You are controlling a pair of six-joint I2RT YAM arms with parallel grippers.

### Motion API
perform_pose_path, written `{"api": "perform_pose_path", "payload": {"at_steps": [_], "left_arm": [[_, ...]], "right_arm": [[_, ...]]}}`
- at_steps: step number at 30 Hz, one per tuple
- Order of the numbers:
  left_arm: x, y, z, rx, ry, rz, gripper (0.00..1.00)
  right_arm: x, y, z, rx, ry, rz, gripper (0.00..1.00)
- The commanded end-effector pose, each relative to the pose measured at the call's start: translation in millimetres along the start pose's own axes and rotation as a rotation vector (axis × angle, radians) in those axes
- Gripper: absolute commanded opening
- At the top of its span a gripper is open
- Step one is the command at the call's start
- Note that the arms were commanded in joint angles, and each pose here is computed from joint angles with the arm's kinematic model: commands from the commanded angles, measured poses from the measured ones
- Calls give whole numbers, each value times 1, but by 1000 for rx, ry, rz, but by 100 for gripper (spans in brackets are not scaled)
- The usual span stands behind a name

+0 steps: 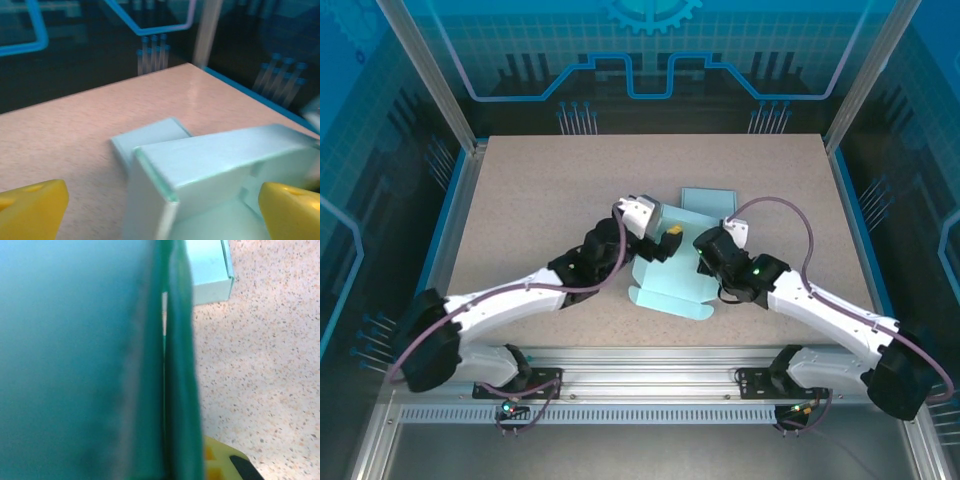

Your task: Fold the paper box

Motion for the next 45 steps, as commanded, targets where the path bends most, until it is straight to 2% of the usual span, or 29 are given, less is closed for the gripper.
{"api": "perform_pose_path", "payload": {"at_steps": [1,5,8,13,19,26,32,37,45], "left_arm": [[19,-17,-30,159,115,-70,99],[20,6,-52,44,140,-57,99],[30,24,-57,-7,176,-89,99],[51,50,-56,-59,244,-174,99],[58,63,-57,-56,254,-227,99],[60,68,-59,-56,248,-240,99],[63,69,-60,-47,247,-239,99],[62,72,-59,-55,243,-236,99],[64,80,-61,-91,247,-234,99]], "right_arm": [[6,-6,-1,54,126,-81,0],[10,2,1,52,233,-169,0],[18,4,10,70,367,-243,0],[32,2,33,157,591,-364,0],[42,1,65,275,762,-496,0],[49,0,107,408,825,-578,0],[42,-14,140,621,785,-684,0],[50,-19,166,741,808,-788,2],[63,-20,191,817,802,-883,4]]}}
Point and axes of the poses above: each hand's point on the last joint's axis, 136 mm out from that joint toward the fingers, its own z axis out along the fingers, its own y axis along the line the jaws close on, x = y × z, the point moved 3 cm from there along -z, back along the fingers, and after that the axes turned 12 degrees about z, right-handed, at the moved point
